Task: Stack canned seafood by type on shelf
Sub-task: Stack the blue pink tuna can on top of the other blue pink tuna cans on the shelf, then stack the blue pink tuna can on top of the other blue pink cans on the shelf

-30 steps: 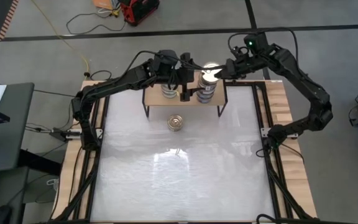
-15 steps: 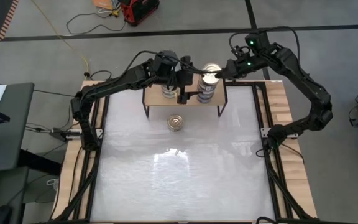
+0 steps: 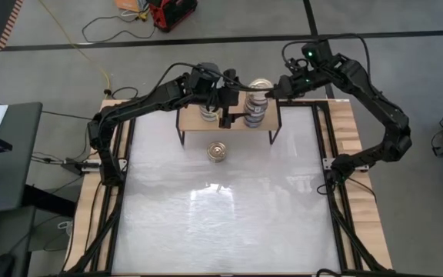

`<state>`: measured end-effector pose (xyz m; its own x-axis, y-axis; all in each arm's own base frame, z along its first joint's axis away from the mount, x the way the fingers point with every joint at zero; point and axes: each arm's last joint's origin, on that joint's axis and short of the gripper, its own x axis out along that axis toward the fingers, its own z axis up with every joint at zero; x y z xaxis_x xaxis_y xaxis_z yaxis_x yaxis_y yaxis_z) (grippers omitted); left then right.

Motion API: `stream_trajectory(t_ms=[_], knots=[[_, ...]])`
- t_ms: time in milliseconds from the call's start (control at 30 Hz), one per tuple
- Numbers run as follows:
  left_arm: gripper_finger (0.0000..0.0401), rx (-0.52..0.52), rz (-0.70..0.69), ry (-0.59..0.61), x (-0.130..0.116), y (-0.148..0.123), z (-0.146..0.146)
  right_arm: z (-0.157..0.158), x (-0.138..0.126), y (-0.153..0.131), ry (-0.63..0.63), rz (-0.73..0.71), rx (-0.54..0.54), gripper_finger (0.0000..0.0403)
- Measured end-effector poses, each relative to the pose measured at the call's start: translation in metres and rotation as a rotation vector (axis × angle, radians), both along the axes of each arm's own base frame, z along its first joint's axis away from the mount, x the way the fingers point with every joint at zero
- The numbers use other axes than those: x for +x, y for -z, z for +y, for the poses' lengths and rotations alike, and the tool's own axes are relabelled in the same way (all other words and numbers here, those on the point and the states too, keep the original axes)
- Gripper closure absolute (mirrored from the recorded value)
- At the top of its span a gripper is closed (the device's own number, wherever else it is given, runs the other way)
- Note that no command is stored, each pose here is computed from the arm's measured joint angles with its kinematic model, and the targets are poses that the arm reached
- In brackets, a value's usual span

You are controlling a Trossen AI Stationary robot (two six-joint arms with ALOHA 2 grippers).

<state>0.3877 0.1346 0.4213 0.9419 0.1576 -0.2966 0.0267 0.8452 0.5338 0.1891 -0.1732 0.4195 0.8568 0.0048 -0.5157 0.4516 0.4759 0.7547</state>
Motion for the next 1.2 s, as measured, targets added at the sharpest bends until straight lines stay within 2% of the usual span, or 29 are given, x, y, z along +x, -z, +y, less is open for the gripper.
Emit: stream_trajectory(t_ms=[300, 867, 1033, 1200], knots=[[0.0054, 0.002, -0.015, 0.010, -0.005, -0.006, -0.003, 0.002, -0.002, 0.003, 0.008, 0.030, 0.036, 0.0088], [0.0054, -0.002, -0.007, 0.015, -0.010, -0.011, -0.008, 0.004, -0.002, 0.000, -0.006, 0.014, 0.007, 0.0088], [0.0054, 0.033, 0.024, 0.022, -0.023, -0.022, -0.025, 0.018, -0.018, -0.015, -0.007, -0.014, -0.108, 0.0088], [0.0054, 0.094, 0.227, 0.013, -0.022, -0.004, -0.050, 0.044, -0.032, -0.027, 0.003, 0.035, -0.332, 0.0088]])
